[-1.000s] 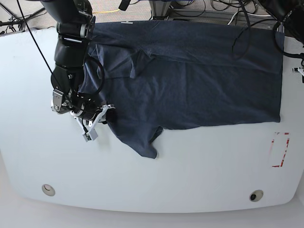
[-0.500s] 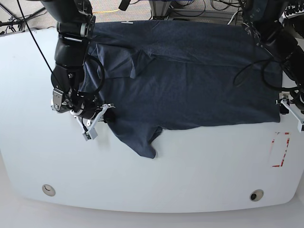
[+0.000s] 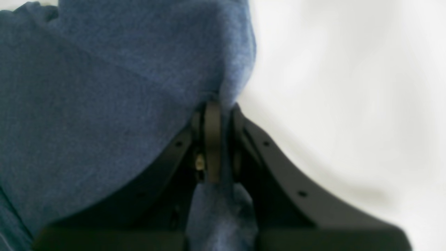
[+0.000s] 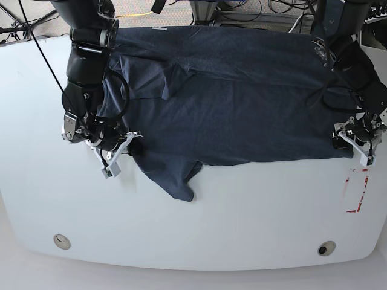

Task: Fold the T-shirt properly
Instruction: 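Release and move both grippers to grasp the shirt's side edge, then fold the grasped edge with both grippers over onto the shirt body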

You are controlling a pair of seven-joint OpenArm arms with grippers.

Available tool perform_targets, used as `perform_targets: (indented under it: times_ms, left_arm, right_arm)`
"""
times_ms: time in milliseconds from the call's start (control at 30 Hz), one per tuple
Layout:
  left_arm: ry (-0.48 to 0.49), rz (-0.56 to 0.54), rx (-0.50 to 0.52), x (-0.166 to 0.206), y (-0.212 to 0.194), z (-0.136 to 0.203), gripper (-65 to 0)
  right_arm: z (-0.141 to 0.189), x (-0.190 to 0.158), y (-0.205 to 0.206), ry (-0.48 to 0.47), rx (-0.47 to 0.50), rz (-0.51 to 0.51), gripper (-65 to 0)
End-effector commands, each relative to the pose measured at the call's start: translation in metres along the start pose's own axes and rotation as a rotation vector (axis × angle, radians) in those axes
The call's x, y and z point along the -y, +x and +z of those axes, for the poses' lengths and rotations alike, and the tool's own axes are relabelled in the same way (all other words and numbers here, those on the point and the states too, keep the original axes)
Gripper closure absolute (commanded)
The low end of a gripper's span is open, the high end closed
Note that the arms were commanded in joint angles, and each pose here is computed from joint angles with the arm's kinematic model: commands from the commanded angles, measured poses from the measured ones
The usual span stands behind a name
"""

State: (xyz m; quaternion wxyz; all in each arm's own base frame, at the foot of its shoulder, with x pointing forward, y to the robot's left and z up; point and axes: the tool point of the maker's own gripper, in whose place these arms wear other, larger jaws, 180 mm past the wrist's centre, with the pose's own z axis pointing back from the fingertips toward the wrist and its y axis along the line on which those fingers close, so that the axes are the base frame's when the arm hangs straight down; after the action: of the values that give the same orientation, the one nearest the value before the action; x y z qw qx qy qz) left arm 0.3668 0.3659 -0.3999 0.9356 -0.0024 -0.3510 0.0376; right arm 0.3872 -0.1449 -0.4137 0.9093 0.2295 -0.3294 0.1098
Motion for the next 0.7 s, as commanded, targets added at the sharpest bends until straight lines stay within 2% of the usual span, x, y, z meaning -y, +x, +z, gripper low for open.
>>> perform_targets:
  times_ms: [0,200,333,533,667]
  left_arm:
    - [0.039,-0.010,0.066,-0.018,0.027,0.012,-46.8]
    - [0.072,-0.018,0.070,-0.038,0.030,0.020,-46.9]
    - [0.060,0.002,0.077,-0.042,0.024,0.016,-46.9]
    - [0.029,0.026,0.077,-0.036,0.025,0.008,-46.8]
    - [-0.009,0.044,0.066,-0.019,0.021,-0.002,-46.7]
  right_arm:
    - [0.007,0.004,0.021,-0.008,0.051,0.020,0.0]
    - [0.007,0.004,0.013,-0.008,0.040,0.012,0.0]
    - [0.006,0.004,0.011,-0.007,0.036,0.011,0.0]
    - [0.005,0.002,0.008,-0.002,0.032,0.007,0.0]
    - [0.004,0.001,0.008,0.000,0.031,0.007,0.0]
